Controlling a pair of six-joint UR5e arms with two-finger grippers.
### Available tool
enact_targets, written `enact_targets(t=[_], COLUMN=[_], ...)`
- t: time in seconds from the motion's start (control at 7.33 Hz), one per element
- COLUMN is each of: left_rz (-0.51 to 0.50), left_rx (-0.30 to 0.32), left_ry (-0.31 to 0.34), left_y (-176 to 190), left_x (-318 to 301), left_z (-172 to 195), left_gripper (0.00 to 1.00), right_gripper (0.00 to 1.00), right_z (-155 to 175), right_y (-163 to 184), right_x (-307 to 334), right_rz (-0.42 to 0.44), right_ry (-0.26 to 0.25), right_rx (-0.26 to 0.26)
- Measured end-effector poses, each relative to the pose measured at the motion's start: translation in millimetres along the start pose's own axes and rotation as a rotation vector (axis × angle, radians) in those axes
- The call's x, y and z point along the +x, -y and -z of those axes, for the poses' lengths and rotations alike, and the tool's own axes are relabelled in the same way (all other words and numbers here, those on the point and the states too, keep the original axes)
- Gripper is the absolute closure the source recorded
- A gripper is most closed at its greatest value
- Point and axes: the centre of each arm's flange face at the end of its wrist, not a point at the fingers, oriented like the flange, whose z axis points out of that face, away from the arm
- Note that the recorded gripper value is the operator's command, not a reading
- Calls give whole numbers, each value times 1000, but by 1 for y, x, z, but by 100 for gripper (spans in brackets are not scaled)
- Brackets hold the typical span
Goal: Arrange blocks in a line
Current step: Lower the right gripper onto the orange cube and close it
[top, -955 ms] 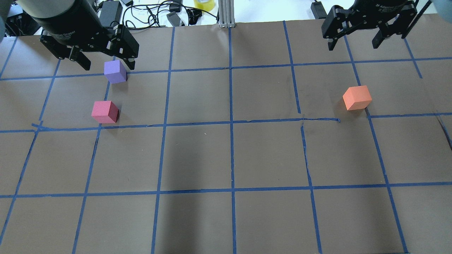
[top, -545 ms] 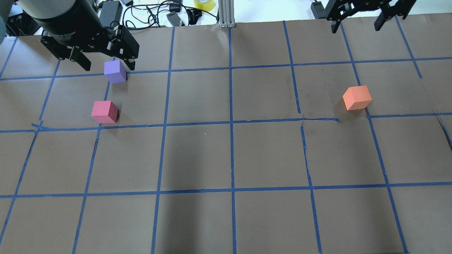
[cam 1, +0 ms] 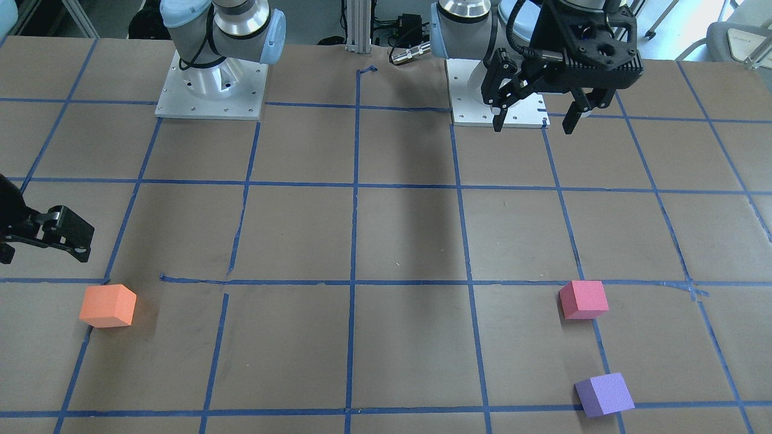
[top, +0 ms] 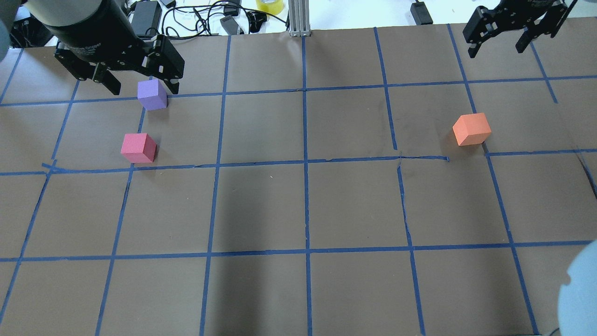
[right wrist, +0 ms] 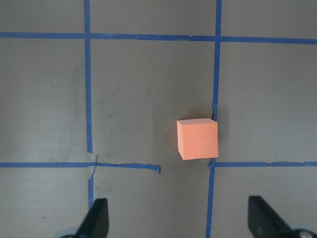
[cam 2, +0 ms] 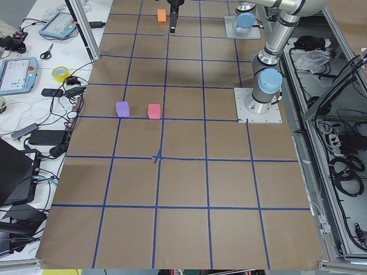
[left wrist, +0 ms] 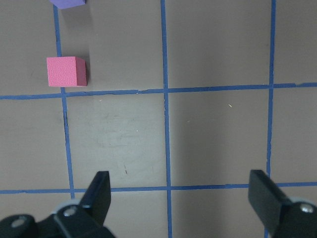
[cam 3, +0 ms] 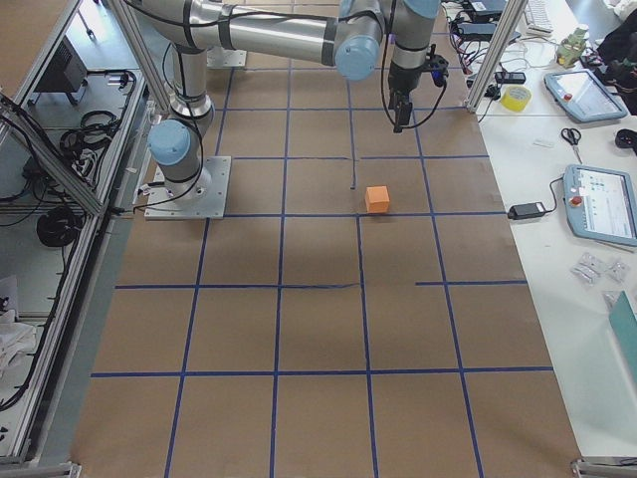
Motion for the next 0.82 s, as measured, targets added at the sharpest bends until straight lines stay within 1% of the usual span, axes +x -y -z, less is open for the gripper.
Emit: enact_targets(t=[0.14, 0.41, 0.68, 0.82], left_rz=[0, 3, 6, 7], left_rx=[-1, 0, 0, 0], left_ry=[0, 1, 0, -1], left_y=[0, 0, 0, 0], left_x=[0, 0, 0, 0], left_z=[0, 0, 0, 0], left_gripper=[0, 0, 0, 0], right_gripper=[0, 0, 0, 0], right_z=[-29, -93, -155, -177], right_y=[10, 21, 5, -3], right_x=[15, 30, 48, 54], right_rz=[57, 119, 130, 127], right_ry=[8, 18, 29, 27], right_rx=[-18, -34, -51, -45])
